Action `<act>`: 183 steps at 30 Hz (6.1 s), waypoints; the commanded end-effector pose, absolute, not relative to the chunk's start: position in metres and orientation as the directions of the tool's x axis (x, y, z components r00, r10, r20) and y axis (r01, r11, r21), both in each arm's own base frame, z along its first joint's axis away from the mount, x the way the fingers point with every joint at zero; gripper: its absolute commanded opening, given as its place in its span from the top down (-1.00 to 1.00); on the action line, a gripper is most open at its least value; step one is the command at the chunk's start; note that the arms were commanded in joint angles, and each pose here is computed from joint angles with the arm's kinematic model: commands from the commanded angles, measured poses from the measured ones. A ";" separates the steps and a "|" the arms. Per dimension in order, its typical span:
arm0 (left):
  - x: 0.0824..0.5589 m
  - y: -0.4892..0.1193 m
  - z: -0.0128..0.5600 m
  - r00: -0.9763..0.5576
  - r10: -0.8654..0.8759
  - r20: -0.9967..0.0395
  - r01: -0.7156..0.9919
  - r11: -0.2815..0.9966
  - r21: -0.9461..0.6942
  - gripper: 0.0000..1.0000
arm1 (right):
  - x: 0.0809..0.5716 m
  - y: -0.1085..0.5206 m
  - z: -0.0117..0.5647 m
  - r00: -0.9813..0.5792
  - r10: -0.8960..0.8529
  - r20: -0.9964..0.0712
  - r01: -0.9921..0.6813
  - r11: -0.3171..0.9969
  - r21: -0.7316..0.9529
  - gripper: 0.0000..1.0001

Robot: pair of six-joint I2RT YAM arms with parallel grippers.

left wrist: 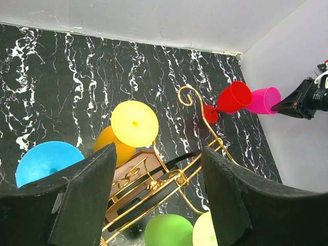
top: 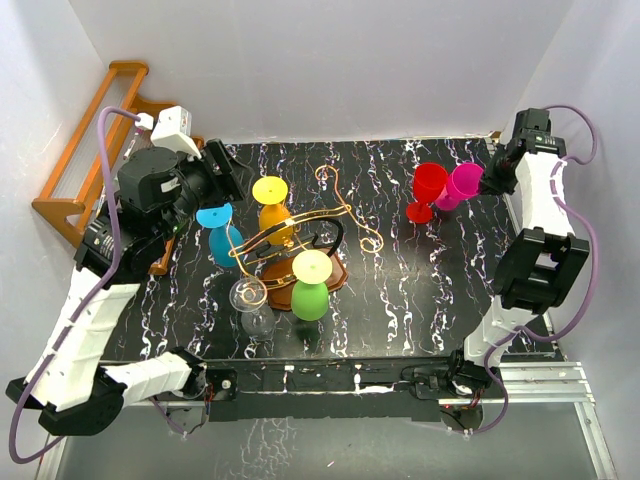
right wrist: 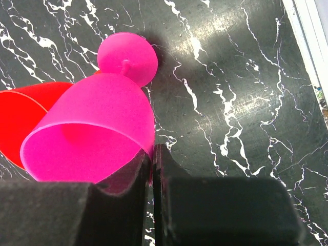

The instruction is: Take the wine glass off the wine glass rack

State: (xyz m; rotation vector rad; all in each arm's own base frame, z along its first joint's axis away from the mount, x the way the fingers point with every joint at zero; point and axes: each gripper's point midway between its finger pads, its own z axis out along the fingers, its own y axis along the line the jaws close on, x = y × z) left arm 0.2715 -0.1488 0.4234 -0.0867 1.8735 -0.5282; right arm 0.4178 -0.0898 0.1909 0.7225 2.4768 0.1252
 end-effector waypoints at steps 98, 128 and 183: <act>0.239 -0.115 0.404 -0.354 -0.326 -0.877 0.128 0.912 -0.391 -0.31 | 0.364 0.383 0.326 -0.783 0.005 -0.622 -0.472 0.646 0.600 0.25; 0.241 -0.115 0.397 -0.357 -0.315 -0.879 0.120 0.918 -0.377 -0.32 | 0.352 0.405 0.331 -0.771 -0.008 -0.637 -0.513 0.601 0.613 0.26; 0.235 -0.114 0.405 -0.357 -0.344 -0.869 0.123 0.904 -0.409 -0.31 | 0.373 0.393 0.389 -0.721 0.295 -0.627 -0.490 0.425 0.762 0.85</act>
